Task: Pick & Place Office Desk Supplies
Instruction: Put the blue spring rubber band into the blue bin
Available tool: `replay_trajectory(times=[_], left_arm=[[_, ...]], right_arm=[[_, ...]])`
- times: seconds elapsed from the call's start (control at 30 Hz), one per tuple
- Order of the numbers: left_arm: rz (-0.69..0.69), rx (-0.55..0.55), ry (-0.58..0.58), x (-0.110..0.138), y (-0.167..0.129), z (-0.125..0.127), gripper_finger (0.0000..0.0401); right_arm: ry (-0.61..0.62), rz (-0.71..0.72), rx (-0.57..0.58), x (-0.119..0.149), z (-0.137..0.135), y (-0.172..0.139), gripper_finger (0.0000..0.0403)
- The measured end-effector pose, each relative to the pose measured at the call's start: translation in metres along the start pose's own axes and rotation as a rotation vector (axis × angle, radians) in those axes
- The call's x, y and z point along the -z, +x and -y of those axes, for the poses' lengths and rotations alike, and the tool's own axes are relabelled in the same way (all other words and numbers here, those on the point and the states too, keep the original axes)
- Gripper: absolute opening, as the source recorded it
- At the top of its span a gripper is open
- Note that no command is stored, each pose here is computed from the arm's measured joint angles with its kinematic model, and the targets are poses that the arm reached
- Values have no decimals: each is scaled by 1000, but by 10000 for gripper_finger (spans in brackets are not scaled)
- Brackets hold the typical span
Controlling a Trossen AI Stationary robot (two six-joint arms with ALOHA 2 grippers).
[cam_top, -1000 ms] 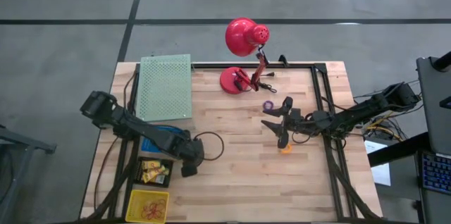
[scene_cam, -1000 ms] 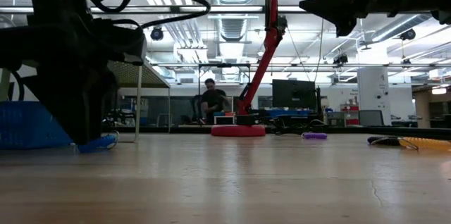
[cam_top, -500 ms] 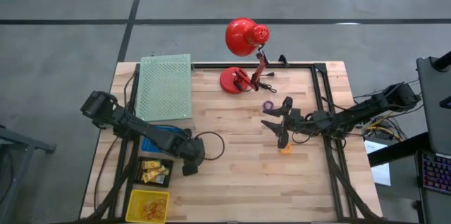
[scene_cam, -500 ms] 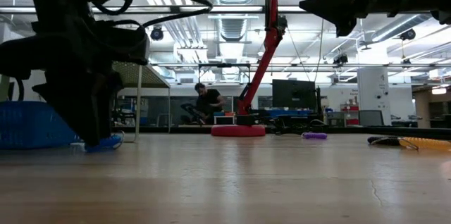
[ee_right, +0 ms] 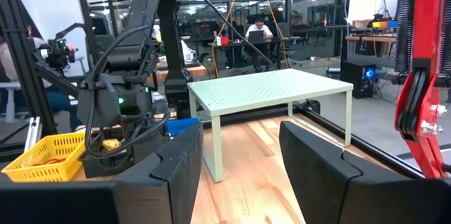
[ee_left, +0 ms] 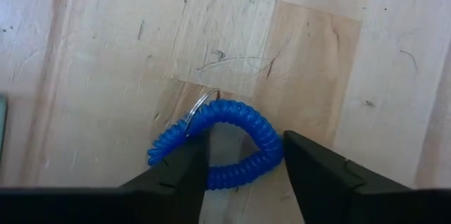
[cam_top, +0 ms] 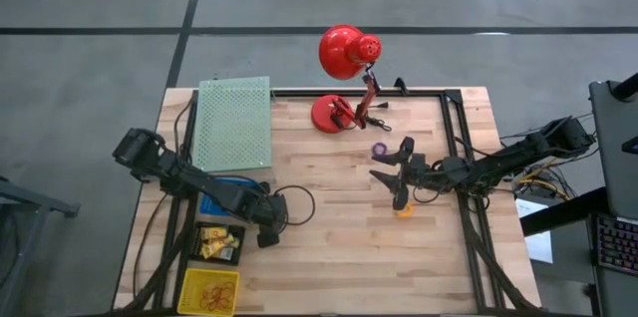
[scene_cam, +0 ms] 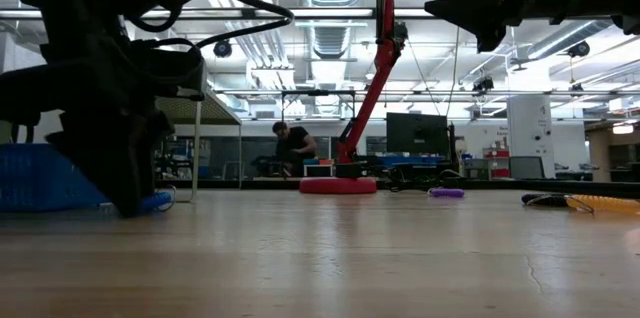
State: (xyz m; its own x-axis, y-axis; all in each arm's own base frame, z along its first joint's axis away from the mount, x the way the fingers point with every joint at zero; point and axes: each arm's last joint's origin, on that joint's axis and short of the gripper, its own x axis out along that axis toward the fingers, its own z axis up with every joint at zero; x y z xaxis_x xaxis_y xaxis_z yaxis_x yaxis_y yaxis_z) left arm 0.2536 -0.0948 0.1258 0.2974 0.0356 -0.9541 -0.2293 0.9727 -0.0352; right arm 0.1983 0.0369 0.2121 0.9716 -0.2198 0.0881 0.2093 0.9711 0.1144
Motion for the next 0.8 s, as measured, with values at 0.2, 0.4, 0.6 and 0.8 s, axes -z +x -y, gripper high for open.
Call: replay_trajectory(times=[0.2,0.4,0.6,0.8], left_arm=[[1,-1,-12,-1,0,0,116],[-2,3,-12,-3,-2,1,88],[45,0,-14,-8,-15,1,73],[109,15,-8,-11,-31,0,55]], right_arm=[[0,0,0,0,0,0,185],[-2,-1,0,0,0,0,185],[-2,-1,0,0,0,0,185],[-3,-2,0,0,0,0,185]])
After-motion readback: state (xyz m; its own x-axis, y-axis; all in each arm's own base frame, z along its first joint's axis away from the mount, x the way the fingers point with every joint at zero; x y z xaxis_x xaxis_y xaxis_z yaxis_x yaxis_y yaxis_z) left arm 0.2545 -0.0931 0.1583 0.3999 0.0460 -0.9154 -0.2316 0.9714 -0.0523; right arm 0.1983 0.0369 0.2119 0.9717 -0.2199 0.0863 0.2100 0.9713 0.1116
